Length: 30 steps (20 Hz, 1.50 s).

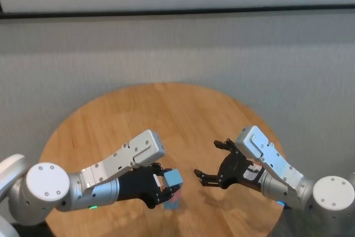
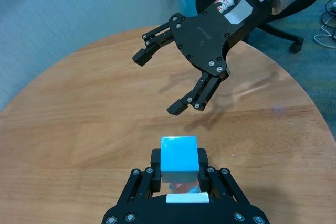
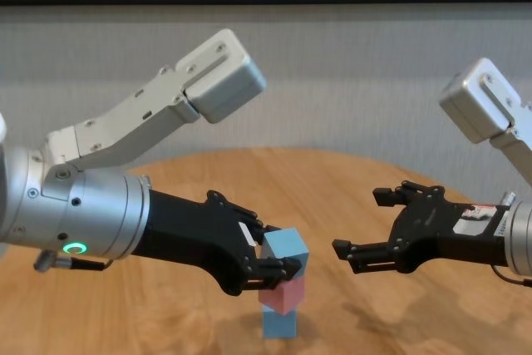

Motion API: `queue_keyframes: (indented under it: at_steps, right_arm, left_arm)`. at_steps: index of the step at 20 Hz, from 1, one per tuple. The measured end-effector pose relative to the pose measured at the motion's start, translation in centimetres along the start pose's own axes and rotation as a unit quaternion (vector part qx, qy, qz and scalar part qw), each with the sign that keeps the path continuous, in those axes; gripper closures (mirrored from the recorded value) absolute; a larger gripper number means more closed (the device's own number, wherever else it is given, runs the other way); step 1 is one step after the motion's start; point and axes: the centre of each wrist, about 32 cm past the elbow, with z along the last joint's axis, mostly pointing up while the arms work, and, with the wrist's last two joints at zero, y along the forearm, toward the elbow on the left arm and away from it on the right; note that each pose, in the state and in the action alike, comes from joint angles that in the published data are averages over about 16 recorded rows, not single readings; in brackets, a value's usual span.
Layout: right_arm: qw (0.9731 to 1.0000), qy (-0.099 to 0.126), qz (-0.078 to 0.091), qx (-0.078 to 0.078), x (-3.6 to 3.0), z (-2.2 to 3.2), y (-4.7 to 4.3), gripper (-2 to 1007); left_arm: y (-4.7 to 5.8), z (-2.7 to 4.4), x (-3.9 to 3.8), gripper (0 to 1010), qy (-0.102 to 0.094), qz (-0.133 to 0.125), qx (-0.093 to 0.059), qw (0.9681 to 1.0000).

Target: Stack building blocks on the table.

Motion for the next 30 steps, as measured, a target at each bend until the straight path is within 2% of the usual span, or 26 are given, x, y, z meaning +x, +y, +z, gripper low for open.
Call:
queue_keyframes:
  at_steps: [4,10,14,18,23,30]
  right_arm:
    - [1.0,0.0,0.0,0.0,0.0,0.0,0.0,4]
    - [1.0,0.0,0.0,0.0,0.0,0.0,0.0,4]
    - [1.0,0.0,0.0,0.0,0.0,0.0,0.0,4]
    - [1.0,0.0,0.0,0.0,0.0,0.0,0.0,4]
    - [1.0,0.0,0.0,0.0,0.0,0.0,0.0,4]
    - [1.0,0.0,0.0,0.0,0.0,0.0,0.0,4]
  left_arm:
    - [0.0,-0.06,0.02,501,0.001,0.002,0.0,1.0]
    - [0.0,0.02,0.15,303,0.004,0.008,-0.005,1.0]
    - [0.3,0.39,0.39,163,0.004,0.014,-0.014,0.9998]
    - [0.8,0.82,0.78,65,0.006,0.025,-0.028,0.9993]
    - [1.1,0.9,1.79,14,0.02,0.049,-0.047,0.9975]
    - [0.9,-0.34,3.94,8,0.055,0.093,-0.063,0.9921]
